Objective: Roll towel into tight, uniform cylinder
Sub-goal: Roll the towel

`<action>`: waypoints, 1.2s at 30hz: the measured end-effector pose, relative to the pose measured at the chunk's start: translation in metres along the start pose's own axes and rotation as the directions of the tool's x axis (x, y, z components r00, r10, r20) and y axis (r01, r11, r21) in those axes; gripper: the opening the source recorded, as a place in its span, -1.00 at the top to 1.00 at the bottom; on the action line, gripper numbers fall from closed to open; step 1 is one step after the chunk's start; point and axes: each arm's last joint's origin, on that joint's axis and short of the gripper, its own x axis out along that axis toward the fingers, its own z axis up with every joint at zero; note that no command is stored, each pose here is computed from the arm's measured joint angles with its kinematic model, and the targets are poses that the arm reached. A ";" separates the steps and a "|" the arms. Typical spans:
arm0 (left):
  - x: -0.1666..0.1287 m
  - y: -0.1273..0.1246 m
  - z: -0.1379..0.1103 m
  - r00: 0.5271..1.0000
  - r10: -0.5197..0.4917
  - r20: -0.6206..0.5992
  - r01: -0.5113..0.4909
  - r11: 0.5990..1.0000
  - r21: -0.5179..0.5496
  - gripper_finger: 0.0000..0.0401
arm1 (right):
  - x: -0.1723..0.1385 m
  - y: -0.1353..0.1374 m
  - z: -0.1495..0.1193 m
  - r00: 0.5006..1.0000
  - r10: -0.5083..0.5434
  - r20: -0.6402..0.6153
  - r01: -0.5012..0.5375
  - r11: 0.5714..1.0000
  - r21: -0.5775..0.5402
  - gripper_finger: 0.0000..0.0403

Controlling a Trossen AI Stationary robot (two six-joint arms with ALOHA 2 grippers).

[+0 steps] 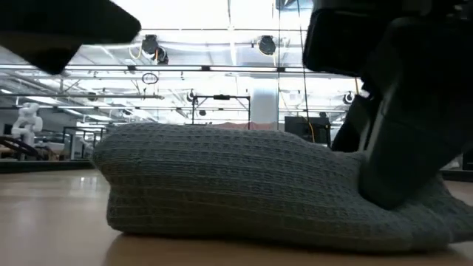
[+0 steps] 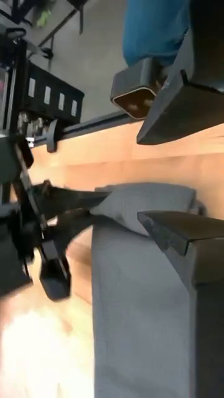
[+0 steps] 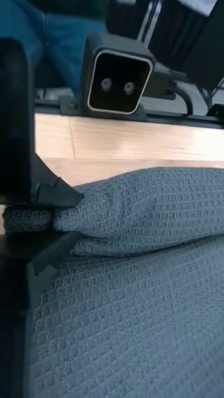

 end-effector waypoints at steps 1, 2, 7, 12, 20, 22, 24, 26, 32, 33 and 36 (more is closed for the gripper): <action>0.004 -0.002 -0.005 1.000 0.000 0.016 0.000 1.000 0.009 0.04 | 0.000 0.000 0.002 1.000 0.021 -0.005 -0.021 1.000 0.013 0.85; 0.008 -0.003 -0.010 1.000 0.005 0.026 -0.006 1.000 0.027 0.01 | 0.000 -0.001 0.004 0.999 0.037 -0.009 -0.037 0.999 0.025 0.85; 0.025 -0.009 -0.029 0.998 0.049 0.034 -0.054 0.984 0.168 -0.21 | 0.001 -0.005 0.009 0.997 0.067 -0.030 -0.064 0.995 0.078 0.85; 0.033 -0.012 -0.031 0.995 0.087 0.056 -0.099 0.962 0.255 -0.36 | 0.001 -0.007 0.011 0.997 0.070 -0.027 -0.067 0.993 0.096 0.85; 0.051 0.002 -0.035 0.999 0.034 -0.034 -0.026 0.977 0.210 -0.23 | 0.001 -0.008 0.013 0.994 0.097 -0.043 -0.091 0.989 0.118 0.85; 0.054 0.007 -0.035 0.998 0.051 -0.047 -0.040 0.976 0.216 -0.14 | 0.001 -0.009 0.014 0.993 0.106 -0.051 -0.099 0.988 0.120 0.85; 0.057 0.010 -0.035 0.996 0.062 -0.060 -0.049 0.977 0.209 -0.05 | 0.001 -0.008 0.014 0.991 0.117 -0.060 -0.109 0.987 0.120 0.85; 0.058 0.015 -0.037 0.993 0.077 -0.094 -0.056 0.977 0.204 0.03 | 0.001 -0.008 0.014 0.991 0.117 -0.061 -0.110 0.988 0.112 0.85; 0.061 0.026 -0.040 0.975 0.115 -0.189 -0.091 0.987 0.132 0.26 | 0.001 -0.008 0.014 0.992 0.115 -0.054 -0.109 0.989 0.100 0.80; 0.061 0.026 -0.040 0.975 0.115 -0.189 -0.091 0.987 0.134 0.33 | 0.000 -0.008 0.014 0.992 0.115 -0.053 -0.110 0.990 0.086 0.77; 0.062 0.026 -0.040 0.976 0.109 -0.187 -0.086 0.988 0.128 0.57 | -0.005 -0.006 0.017 0.994 0.099 -0.040 -0.099 0.995 0.017 0.61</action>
